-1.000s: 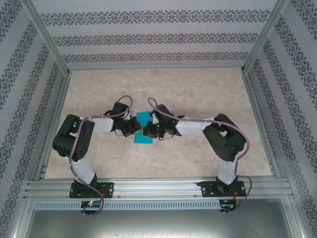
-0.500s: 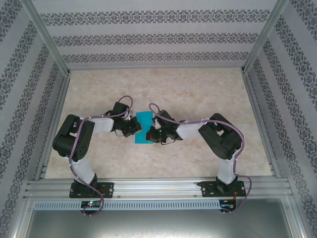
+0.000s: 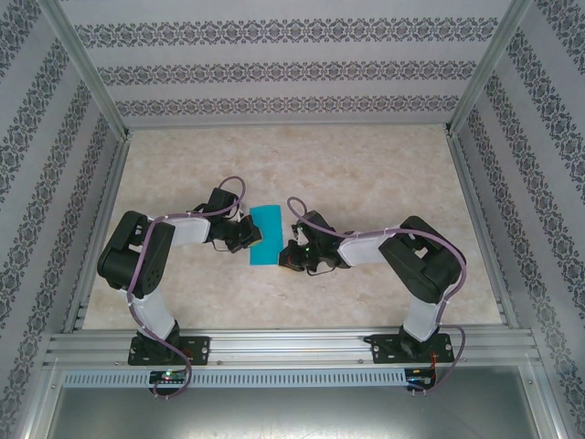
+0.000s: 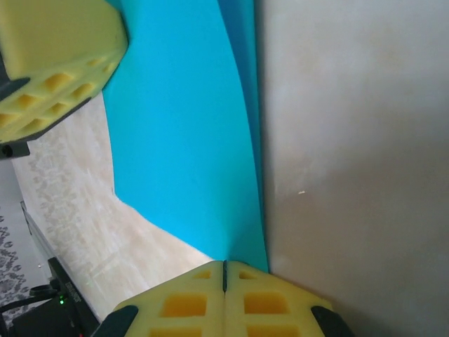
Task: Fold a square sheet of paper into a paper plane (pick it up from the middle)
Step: Fold the triangle a second time at the center of the table.
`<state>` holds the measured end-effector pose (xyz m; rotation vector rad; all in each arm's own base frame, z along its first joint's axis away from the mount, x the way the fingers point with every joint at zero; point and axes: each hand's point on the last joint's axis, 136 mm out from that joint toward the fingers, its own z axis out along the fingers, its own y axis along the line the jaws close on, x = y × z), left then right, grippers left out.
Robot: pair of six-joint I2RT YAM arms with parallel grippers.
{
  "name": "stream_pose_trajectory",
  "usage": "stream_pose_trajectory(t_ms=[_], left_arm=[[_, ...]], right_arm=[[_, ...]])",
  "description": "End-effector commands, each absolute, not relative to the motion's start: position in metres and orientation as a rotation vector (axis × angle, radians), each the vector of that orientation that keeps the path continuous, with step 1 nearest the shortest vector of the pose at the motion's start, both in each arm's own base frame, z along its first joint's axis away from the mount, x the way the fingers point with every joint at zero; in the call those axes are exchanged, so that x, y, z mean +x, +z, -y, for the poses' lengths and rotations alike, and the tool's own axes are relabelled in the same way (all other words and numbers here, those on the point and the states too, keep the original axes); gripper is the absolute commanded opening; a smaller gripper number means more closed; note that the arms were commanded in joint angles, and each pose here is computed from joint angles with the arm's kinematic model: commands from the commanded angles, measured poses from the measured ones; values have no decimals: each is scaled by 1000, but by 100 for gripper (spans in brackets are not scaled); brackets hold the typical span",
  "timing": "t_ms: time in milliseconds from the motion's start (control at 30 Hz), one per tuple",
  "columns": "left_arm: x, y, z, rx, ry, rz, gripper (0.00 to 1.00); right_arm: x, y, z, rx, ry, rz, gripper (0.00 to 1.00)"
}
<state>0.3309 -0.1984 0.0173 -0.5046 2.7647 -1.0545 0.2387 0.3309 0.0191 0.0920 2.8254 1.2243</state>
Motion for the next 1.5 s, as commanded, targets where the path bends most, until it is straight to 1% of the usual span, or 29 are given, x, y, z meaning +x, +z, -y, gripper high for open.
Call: stream_pose_trajectory(t_ms=[0, 67, 200, 433, 567, 667, 733, 900, 1000, 1133, 1300, 1467], left_arm=[[318, -7, 183, -566, -908, -2849, 2], [318, -6, 184, -563, -910, -2847, 2], [318, -5, 185, -561, -919, -2846, 3], [320, 5, 188, -535, -953, -2819, 4], [323, 25, 192, -489, -976, -2766, 8], [322, 42, 202, -435, -1010, -2735, 13], [316, 46, 212, -392, -1020, -2745, 14], [302, 24, 219, -439, -977, -2807, 10], [302, 11, 220, -476, -972, -2816, 9], [302, -6, 207, -528, -847, -2847, 6], [307, -11, 193, -550, -743, -2856, 6], [317, -9, 174, -597, -734, -2827, 7]], right_arm=[[251, 51, -342, 51, 1296, -2744, 2], [260, 54, -347, 11, 1260, -2745, 3], [272, 33, -350, 36, 1222, -2784, 2], [265, -4, -342, 87, 1134, -2890, 0], [261, -12, -335, 107, 1095, -2911, 0], [260, -10, -337, 106, 1114, -2900, 0], [260, -9, -340, 98, 1115, -2896, 0], [261, -8, -342, 101, 1120, -2887, 0], [260, -8, -343, 98, 1125, -2889, 0], [257, -8, -342, 95, 1121, -2892, 0], [253, -11, -339, 101, 1117, -2901, 0], [249, -17, -334, 108, 1091, -2923, 0]])
